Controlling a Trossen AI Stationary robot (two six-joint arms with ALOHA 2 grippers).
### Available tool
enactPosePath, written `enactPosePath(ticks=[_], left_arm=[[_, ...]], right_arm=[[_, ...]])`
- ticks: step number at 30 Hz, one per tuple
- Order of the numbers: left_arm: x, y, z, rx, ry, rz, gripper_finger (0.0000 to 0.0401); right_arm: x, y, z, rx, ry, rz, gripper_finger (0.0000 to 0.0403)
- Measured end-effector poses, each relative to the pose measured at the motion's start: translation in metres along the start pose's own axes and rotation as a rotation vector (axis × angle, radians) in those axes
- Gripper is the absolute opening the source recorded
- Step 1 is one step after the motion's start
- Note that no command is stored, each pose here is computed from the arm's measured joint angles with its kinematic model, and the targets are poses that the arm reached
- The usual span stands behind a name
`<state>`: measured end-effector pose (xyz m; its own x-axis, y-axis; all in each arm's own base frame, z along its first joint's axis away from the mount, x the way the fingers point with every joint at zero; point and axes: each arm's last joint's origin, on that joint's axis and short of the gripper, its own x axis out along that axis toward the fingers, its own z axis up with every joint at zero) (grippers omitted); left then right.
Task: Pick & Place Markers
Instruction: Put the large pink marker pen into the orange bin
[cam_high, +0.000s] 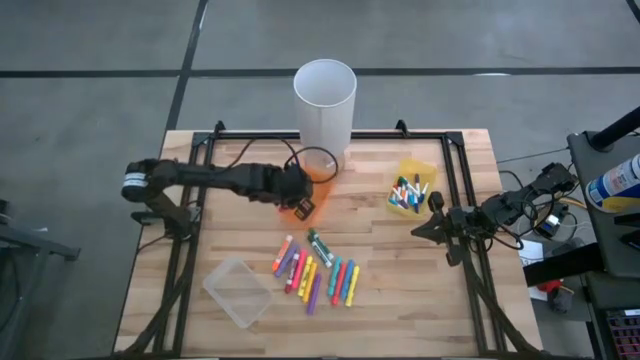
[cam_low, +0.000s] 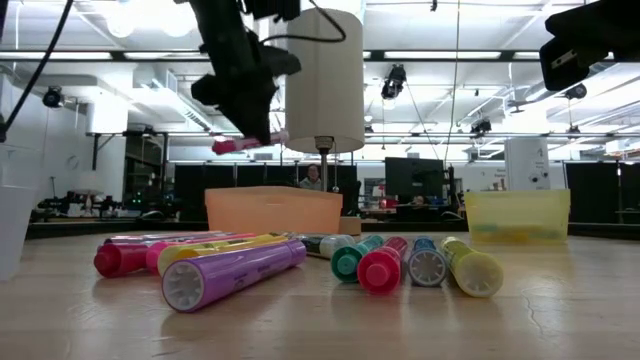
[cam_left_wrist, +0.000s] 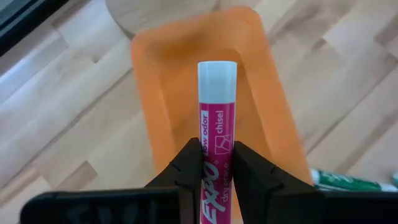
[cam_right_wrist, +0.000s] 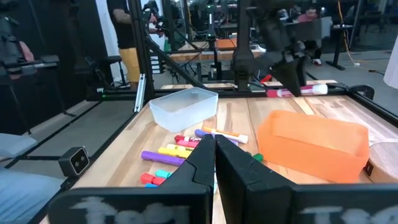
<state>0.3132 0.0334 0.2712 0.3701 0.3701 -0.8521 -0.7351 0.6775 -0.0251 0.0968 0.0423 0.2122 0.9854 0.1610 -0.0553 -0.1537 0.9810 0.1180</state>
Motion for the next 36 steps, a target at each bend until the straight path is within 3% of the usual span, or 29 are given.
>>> enactPosePath(ticks=[4, 9, 16, 26, 36], left_arm=[[0.010, 0.005, 0.002, -0.022, -0.002, -0.022, 0.0064], [0.026, 0.007, 0.002, -0.066, 0.025, -0.172, 0.0064], [0.039, 0.017, -0.003, -0.092, 0.009, -0.097, 0.0064], [0.041, 0.017, -0.003, -0.084, -0.007, -0.105, 0.0069], [0.041, 0.017, -0.002, -0.098, -0.021, -0.101, 0.0126]], right_arm=[[0.000, 0.000, 0.000, 0.000, 0.000, 0.000, 0.0009], [0.000, 0.000, 0.000, 0.000, 0.000, 0.000, 0.0009], [0.000, 0.000, 0.000, 0.000, 0.000, 0.000, 0.0009], [0.000, 0.000, 0.000, 0.000, 0.000, 0.000, 0.0009], [0.000, 0.000, 0.000, 0.000, 0.000, 0.000, 0.0009]])
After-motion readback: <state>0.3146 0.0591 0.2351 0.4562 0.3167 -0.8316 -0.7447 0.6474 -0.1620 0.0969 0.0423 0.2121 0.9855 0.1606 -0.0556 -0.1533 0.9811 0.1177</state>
